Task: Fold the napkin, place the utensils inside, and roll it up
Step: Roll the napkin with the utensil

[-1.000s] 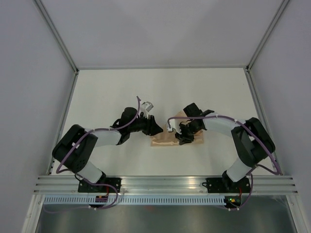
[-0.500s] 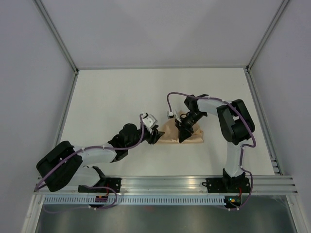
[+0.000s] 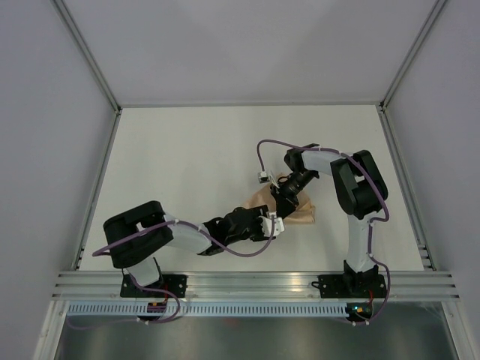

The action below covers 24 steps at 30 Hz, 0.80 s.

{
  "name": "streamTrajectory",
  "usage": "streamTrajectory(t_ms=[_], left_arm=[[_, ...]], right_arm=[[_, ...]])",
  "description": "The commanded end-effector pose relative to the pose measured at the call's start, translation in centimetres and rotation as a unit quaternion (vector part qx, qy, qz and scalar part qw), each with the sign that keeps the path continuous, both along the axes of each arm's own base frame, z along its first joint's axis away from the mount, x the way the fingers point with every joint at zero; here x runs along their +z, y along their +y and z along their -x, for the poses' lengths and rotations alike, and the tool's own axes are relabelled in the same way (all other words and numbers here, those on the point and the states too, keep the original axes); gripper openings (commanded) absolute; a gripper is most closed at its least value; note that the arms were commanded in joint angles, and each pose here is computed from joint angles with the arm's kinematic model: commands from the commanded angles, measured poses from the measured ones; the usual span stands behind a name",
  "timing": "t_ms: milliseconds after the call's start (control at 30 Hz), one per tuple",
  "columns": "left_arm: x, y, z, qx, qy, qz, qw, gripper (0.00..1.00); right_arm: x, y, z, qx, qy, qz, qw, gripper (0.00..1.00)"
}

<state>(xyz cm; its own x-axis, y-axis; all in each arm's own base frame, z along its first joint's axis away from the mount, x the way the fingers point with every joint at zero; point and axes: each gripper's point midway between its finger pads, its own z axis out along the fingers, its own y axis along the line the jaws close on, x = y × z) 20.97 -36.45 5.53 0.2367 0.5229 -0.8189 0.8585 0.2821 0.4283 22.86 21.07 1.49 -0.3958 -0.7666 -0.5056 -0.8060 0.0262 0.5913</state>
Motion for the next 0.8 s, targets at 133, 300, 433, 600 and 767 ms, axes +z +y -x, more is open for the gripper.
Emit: streamTrajectory(t_ms=[133,300,433,600,767], left_arm=[[-0.6,-2.2,-0.9,-0.044,-0.068,-0.047,0.996,0.65],[-2.0,-2.8,-1.0,-0.064,-0.067,-0.074,0.993,0.65],[-3.3,-2.9,-0.7,-0.079,-0.055,-0.099,0.991,0.57],[-4.6,-2.8,0.2,-0.099,-0.029,-0.125,0.987,0.29],[-5.8,-3.0,1.7,-0.123,0.031,-0.141,0.982,0.08]], right_arm=[[-4.4,-2.4,0.0,0.043,-0.021,0.063,0.997,0.01],[-4.4,-2.4,-0.1,0.042,-0.02,0.063,0.997,0.0],[-4.4,-2.4,-0.1,0.042,-0.019,0.063,0.997,0.0],[-4.3,-2.4,-0.2,0.04,-0.019,0.06,0.997,0.01],[-3.7,-2.1,-0.7,0.031,-0.028,0.049,0.998,0.03]])
